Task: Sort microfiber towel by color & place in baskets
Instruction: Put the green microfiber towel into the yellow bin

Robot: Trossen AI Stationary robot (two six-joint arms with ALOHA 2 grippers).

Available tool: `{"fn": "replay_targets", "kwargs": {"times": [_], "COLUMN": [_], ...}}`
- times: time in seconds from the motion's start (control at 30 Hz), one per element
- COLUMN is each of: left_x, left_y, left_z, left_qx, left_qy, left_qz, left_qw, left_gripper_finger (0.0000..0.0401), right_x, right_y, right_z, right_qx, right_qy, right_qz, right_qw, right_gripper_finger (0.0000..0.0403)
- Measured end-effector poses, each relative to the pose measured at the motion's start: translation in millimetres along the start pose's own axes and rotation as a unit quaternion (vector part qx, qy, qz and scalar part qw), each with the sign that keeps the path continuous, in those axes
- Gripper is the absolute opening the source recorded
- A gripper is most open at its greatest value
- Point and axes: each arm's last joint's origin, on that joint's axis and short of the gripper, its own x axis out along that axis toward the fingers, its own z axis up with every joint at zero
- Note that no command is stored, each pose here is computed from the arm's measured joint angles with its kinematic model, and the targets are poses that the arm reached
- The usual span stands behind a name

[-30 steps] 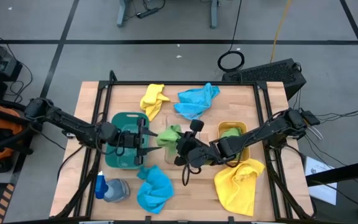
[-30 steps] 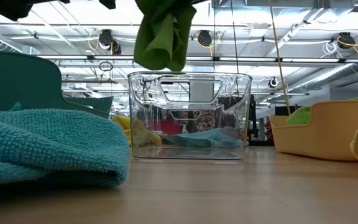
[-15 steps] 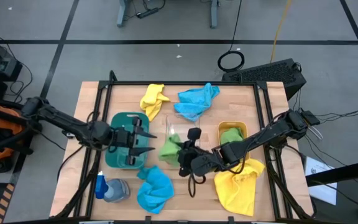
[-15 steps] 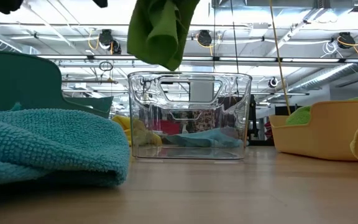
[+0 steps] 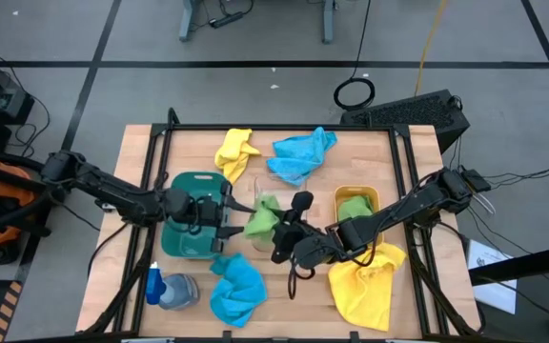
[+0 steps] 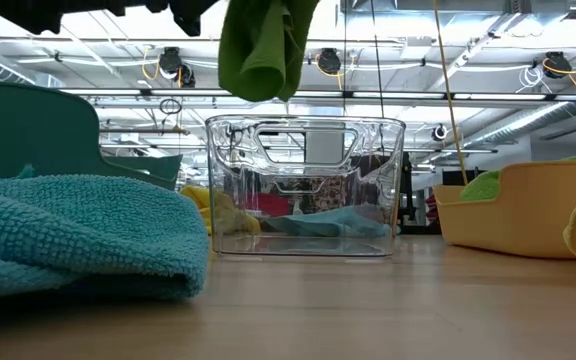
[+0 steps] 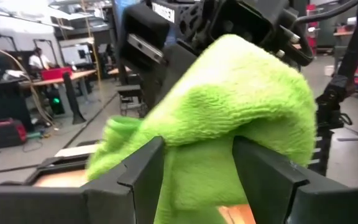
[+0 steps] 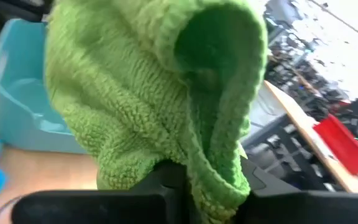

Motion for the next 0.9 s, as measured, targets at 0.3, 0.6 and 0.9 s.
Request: {"fn": "replay_targets", "kwargs": {"times": [0.3, 0.6, 0.9], "left_x": [0.8, -1.7, -0.8], "left_y": [-1.2, -3.1, 3.7], "left_z": [-0.9, 3.3, -5.2], "left_qx": [-0.012, -0.03, -0.03], "left_qy": [0.001, -0.01, 0.031], "left_qz": [-0.022, -0.065, -0.029], "left_qw": [1.0, 0.997, 0.999], "left_gripper_finger": [0.0199, 0.0199, 0.0199], "right_x": [1.3, 1.2, 1.4], "right_y": [-1.9, -1.6, -2.4], "right_z": [-0.5, -1.6, 0.9], "right_qx": [-0.024, -0.041, -0.041], "right_qy": [0.006, 0.009, 0.001], "right_qz": [-0.019, -0.015, -0.019], "right_qw": [1.0, 0.999, 0.999], "right_gripper_finger": [0.0093, 0.0094, 0.0093]}}
